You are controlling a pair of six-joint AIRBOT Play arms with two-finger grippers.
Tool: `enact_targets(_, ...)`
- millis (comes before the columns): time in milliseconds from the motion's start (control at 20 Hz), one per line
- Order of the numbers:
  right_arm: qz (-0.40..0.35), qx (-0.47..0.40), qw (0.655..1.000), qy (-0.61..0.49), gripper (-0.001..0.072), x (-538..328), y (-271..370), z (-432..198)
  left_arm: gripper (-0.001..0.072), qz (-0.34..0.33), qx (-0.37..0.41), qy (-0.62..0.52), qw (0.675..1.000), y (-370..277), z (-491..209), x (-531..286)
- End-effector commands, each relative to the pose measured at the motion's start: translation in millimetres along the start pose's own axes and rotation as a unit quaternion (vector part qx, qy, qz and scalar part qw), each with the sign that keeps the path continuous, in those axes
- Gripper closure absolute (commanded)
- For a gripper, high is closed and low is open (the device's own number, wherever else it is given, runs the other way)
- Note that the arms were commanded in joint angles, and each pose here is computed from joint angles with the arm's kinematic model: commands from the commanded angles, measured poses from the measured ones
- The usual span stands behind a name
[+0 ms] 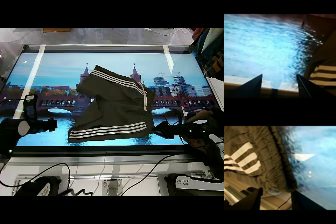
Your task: Fold the clothes and pants, and hang the long-sleeved shirts on hangers.
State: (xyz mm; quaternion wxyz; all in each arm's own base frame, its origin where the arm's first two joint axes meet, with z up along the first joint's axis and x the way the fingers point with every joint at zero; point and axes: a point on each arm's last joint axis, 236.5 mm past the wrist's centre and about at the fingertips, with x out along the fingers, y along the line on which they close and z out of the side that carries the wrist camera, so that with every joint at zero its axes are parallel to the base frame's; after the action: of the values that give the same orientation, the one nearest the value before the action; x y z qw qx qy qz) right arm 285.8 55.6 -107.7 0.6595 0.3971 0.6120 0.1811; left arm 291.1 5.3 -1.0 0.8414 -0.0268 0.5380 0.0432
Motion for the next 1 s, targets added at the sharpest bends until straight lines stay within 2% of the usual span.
enact_targets(0,0.007,-0.044,0.999,-0.013,0.0308,-0.4,3.4,10.3,0.0254,-0.024,-0.007,0.037,0.999,-11.2,-17.1,0.1)
enact_targets(150,-0.01,-0.057,0.998,-0.028,0.0351,3.2,-0.9,18.5,0.0253,-0.065,-0.002,0.096,0.993,-27.1,-39.9,5.8)
enact_targets(200,-0.013,-0.062,0.998,-0.029,0.0392,6.0,0.5,19.7,0.0253,-0.093,-0.006,0.12,0.988,-36.3,-48.0,7.6)
enact_targets(300,-0.004,-0.086,0.996,-0.03,0.0406,11.2,9.8,20.3,0.0253,-0.125,-0.027,0.134,0.983,-44.2,-49.0,13.2)
enact_targets(350,0.001,-0.089,0.996,-0.03,0.0524,13.1,13.7,20.2,0.0253,-0.126,-0.039,0.136,0.982,-40.8,-47.9,16.3)
enact_targets(400,0.004,-0.089,0.996,-0.03,0.0688,14.1,16.2,20.3,0.0253,-0.123,-0.035,0.138,0.982,-35.1,-48.7,19.0)
enact_targets(650,0.007,-0.088,0.996,-0.027,0.0685,14.0,18.0,18.9,0.0253,-0.132,0.006,0.18,0.975,-20.2,-85.0,29.4)
enact_targets(750,0.012,-0.087,0.996,-0.026,0.0685,14.0,19.9,18.0,0.0254,-0.157,0.01,0.184,0.97,-31.5,-103.1,40.1)
enact_targets(850,0.018,-0.087,0.996,-0.02,0.0685,14.0,22.6,15.0,0.0254,-0.188,-0.016,0.163,0.968,-48.3,-105.4,50.2)
enact_targets(950,0.024,-0.087,0.996,-0.014,0.0685,14.0,25.1,11.8,0.0254,-0.19,-0.051,0.126,0.972,-51.9,-97.2,64.0)
